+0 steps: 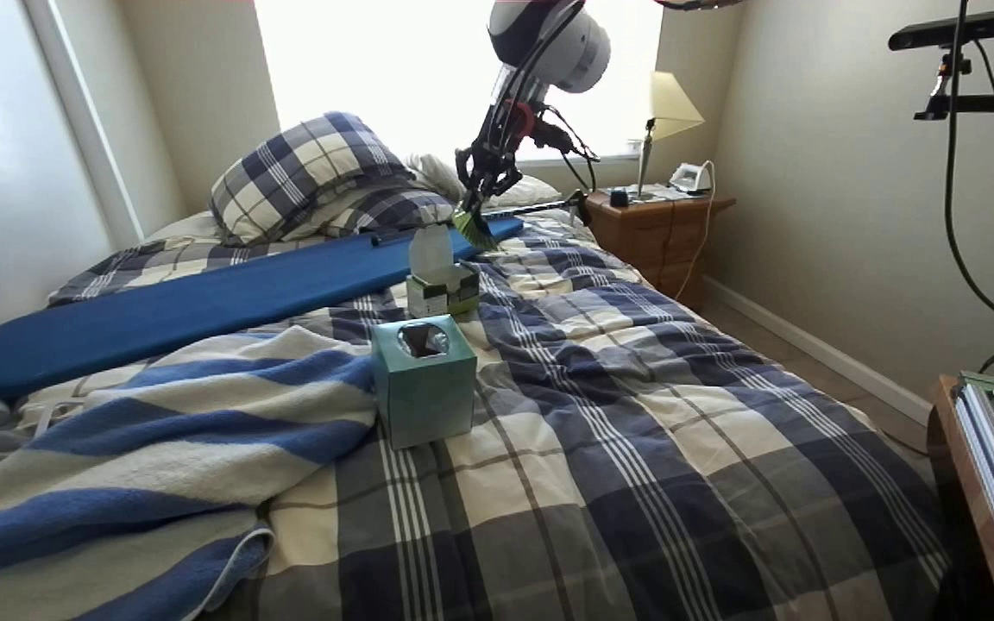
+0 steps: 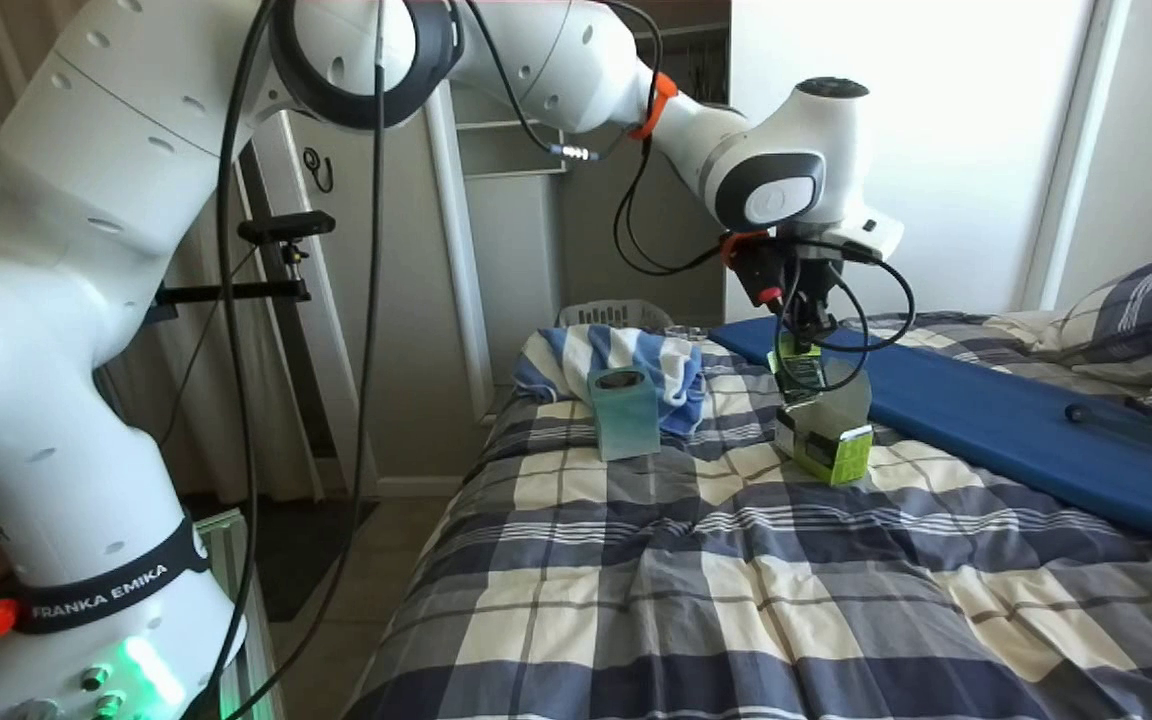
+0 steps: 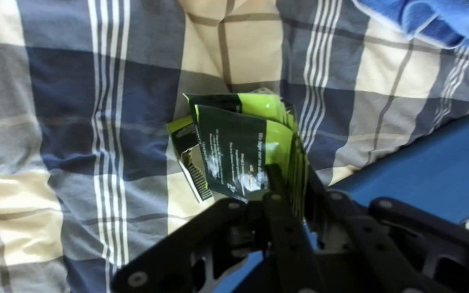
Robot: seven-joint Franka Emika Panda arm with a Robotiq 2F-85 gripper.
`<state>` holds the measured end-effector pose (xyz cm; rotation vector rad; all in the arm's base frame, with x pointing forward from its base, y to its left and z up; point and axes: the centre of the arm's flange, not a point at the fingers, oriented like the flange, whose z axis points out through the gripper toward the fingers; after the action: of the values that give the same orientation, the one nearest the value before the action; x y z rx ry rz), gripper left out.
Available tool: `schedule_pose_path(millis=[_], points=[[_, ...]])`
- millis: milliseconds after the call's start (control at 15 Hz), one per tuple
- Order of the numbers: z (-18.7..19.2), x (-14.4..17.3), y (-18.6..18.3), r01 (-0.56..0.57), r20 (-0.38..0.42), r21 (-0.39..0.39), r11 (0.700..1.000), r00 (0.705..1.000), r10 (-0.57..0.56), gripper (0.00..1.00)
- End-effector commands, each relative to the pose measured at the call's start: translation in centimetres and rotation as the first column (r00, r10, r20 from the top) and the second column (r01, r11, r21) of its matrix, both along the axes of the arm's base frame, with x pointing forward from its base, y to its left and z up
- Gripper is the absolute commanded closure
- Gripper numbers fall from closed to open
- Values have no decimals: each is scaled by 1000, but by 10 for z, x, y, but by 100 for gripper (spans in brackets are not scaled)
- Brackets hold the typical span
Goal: Put the green sachets in the green box
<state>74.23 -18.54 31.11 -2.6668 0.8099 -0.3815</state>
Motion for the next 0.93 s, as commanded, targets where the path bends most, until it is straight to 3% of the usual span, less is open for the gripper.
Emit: schedule_pose_path(millis=[0, 400, 467, 533, 867], points=[[-29, -5, -14, -26, 11, 177, 984, 1000, 25, 96], [-75, 6, -34, -71, 50, 172, 982, 997, 63, 96], [-77, 7, -35, -76, 58, 181, 981, 996, 67, 96], [-75, -7, -29, -54, 12, 154, 987, 999, 53, 85], [-77, -2, -30, -64, 28, 155, 986, 998, 60, 85]])
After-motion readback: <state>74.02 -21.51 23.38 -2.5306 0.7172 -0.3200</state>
